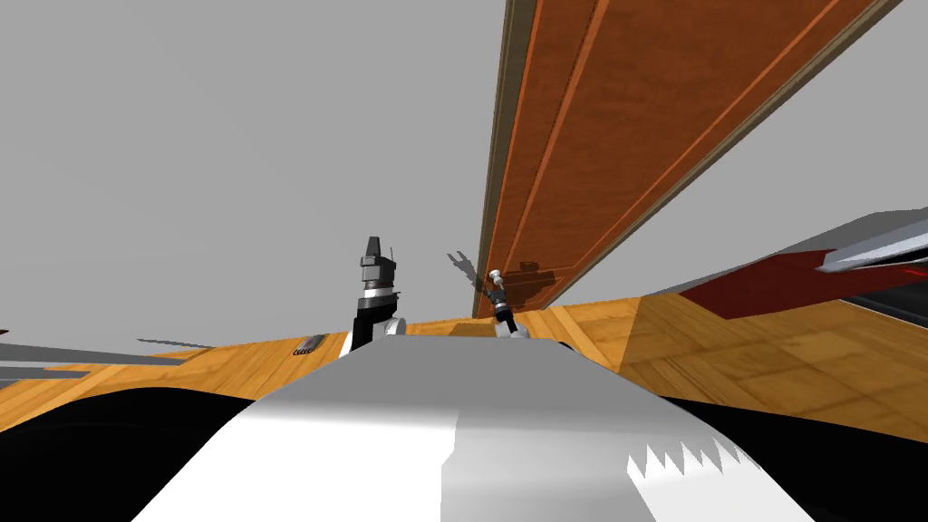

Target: Pull the door open

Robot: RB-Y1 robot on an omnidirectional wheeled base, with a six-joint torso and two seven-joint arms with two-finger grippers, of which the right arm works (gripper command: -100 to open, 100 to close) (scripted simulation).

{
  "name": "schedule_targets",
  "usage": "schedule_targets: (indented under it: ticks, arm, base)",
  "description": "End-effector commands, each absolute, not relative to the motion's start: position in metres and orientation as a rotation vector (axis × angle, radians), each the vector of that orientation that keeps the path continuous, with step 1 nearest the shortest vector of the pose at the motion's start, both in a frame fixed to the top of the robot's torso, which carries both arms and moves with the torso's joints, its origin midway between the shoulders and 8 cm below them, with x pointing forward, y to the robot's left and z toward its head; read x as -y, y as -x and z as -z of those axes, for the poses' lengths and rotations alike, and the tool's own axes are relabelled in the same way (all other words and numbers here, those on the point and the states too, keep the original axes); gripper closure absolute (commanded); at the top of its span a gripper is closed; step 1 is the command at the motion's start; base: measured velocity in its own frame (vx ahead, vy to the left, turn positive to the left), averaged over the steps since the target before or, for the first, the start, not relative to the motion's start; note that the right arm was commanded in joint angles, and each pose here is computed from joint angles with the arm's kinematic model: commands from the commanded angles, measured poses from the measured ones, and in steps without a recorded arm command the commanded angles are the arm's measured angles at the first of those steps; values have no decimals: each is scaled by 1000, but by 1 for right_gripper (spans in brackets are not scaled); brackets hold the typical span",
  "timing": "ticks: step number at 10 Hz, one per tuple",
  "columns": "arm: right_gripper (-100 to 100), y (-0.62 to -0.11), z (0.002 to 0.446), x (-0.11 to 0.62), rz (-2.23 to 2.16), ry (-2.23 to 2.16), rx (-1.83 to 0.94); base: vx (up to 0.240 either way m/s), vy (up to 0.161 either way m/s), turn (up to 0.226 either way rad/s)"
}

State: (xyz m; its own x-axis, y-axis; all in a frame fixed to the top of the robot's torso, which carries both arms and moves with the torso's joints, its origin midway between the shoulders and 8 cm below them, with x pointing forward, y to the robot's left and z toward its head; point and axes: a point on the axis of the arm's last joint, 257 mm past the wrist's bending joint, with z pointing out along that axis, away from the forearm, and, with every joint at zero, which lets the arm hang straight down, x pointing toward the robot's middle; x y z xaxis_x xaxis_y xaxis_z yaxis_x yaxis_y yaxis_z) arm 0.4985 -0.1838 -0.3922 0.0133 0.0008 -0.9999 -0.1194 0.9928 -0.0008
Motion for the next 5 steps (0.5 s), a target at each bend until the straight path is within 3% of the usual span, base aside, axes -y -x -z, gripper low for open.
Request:
schedule_targets:
  ticks: [1, 2, 3, 5]
  arm:
    - [-100, -502, 392, 191, -69, 60, -1560]
    - [-100, -502, 392, 191, -69, 60, -1560]
    - [-100, -502, 392, 191, -69, 60, -1560]
    - [-100, -505, 392, 194, -55, 36, -1563]
  base:
    - [84, -158, 286]
    - [52, -116, 107]
    - [31, -36, -37]
    - [56, -60, 109]
